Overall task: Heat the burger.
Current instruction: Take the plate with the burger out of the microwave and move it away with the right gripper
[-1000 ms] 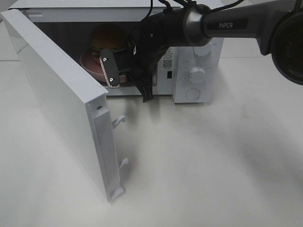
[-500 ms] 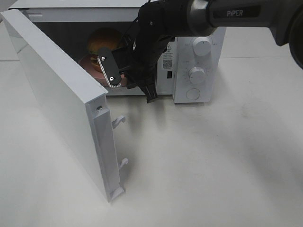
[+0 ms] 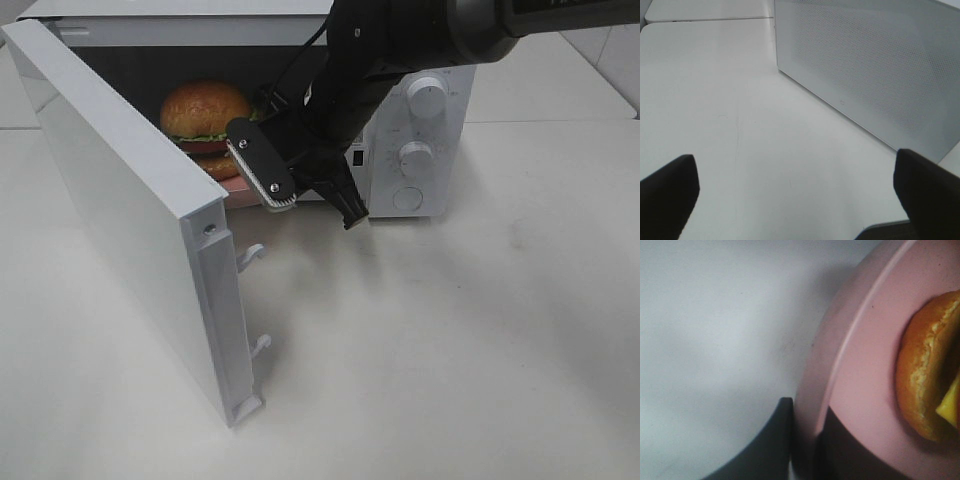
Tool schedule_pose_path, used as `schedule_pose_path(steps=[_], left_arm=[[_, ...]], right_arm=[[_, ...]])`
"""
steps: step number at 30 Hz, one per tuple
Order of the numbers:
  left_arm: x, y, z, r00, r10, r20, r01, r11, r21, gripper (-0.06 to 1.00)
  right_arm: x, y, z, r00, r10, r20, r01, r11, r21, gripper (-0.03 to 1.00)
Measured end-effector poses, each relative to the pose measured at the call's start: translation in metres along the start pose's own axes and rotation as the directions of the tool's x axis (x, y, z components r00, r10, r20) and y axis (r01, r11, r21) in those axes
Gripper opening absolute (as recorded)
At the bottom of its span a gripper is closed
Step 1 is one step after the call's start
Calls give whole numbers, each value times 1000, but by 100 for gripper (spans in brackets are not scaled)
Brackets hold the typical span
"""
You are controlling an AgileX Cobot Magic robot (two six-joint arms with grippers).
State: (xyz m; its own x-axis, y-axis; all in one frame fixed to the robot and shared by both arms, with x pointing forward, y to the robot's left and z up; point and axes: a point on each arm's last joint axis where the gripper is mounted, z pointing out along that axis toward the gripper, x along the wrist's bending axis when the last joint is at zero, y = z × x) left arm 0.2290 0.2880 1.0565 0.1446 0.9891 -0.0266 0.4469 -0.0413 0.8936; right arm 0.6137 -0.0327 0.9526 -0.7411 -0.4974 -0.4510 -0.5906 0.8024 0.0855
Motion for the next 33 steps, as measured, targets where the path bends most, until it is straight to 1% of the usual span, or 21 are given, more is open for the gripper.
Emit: schedule_pose_path(steps=[11,19,25,26,27,28,32,33], left_arm=[[0,0,0,1000,0,0,0,1000,0,97],[0,0,0,1000,0,0,0,1000,0,97],[0,0,0,1000,0,0,0,1000,0,97],[0,0,0,1000,0,0,0,1000,0,97],[0,0,0,1000,0,0,0,1000,0,97],[0,0,0,1000,0,0,0,1000,0,97],[0,0,0,1000,0,0,0,1000,0,97],[0,0,0,1000,0,0,0,1000,0,97]], right_arm=[[14,0,-20,1000,-14,-11,14,1000,-7,10],[28,2,-38,1000,-18,3,18,1000,-7,10],[44,5,-57,1000,-20,16,20,1000,-7,10],[44,5,-57,1000,-20,16,20,1000,-7,10],[50,5,-60,1000,-19,13,19,1000,-6,10],[50,5,-60,1000,-19,13,19,1000,-6,10],[65,6,-71,1000,-20,15,20,1000,-1,10],[65,6,-71,1000,-20,15,20,1000,-1,10]])
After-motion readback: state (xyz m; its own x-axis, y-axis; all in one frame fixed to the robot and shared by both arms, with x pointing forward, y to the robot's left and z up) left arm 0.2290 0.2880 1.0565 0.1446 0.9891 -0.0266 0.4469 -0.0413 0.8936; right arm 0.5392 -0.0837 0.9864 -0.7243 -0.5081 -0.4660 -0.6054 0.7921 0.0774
